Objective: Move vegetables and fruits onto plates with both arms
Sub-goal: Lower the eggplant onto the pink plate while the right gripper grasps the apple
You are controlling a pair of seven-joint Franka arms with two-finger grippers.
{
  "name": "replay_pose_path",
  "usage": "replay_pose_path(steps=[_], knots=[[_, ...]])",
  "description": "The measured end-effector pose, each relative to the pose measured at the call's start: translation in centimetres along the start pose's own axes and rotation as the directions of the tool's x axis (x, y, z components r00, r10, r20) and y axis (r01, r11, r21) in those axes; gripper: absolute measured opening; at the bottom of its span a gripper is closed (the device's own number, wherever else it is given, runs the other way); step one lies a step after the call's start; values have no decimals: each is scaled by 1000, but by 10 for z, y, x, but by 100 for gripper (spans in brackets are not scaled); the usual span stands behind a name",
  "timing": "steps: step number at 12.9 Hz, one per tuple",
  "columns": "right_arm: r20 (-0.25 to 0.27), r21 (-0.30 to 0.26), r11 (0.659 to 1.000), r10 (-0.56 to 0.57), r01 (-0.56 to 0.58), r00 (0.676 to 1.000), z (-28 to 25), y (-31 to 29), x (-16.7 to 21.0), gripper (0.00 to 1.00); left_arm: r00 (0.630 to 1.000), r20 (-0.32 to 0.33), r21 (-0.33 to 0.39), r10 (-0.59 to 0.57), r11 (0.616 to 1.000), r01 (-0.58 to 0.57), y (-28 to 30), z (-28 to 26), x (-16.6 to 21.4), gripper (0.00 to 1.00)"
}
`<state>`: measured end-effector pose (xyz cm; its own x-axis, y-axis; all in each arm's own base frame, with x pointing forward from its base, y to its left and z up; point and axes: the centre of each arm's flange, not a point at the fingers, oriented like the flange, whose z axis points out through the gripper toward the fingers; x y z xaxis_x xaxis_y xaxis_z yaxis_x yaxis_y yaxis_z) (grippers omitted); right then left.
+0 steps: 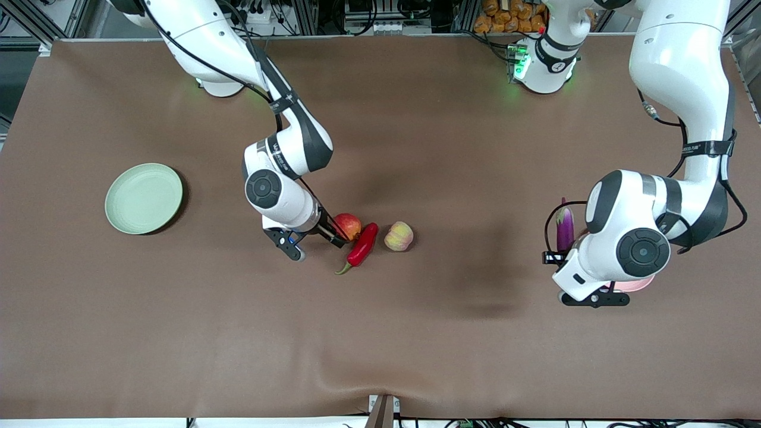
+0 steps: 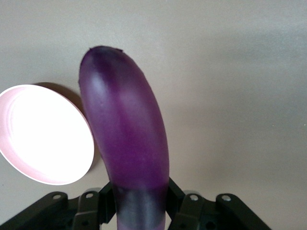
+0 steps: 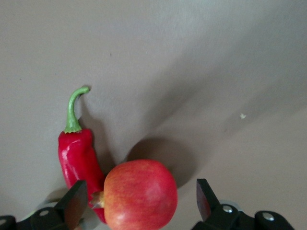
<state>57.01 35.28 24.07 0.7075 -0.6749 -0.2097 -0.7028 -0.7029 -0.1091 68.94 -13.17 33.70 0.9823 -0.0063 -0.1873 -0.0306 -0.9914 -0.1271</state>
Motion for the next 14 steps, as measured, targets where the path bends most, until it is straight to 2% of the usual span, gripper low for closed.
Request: replay_pose_path(steps=[3,8,9,10,11,14], knots=[[12,10,1000,2,-2,1000,7,-1,-13,100,999,0,-7,35,999,-35,-30,3,5,35],[14,-7,1000,3,-3,1000,24,2,-16,100,993,-42,-22,107,994,-108,-73,6,16,35],[14,-8,1000,4,-3,1000,25,2,-16,91,990,-55,-25,133,991,-134,-85,12,20,35],[12,-3,1000,4,-4,1000,25,1,-17,78,986,-60,-29,158,987,-159,-98,22,25,35],[12,1,1000,4,-4,1000,23,0,-17,72,982,-60,-34,177,983,-179,-111,33,28,35],[5,16,1000,7,-7,1000,25,-3,-27,75,973,-46,-47,225,973,-228,-146,55,32,35]])
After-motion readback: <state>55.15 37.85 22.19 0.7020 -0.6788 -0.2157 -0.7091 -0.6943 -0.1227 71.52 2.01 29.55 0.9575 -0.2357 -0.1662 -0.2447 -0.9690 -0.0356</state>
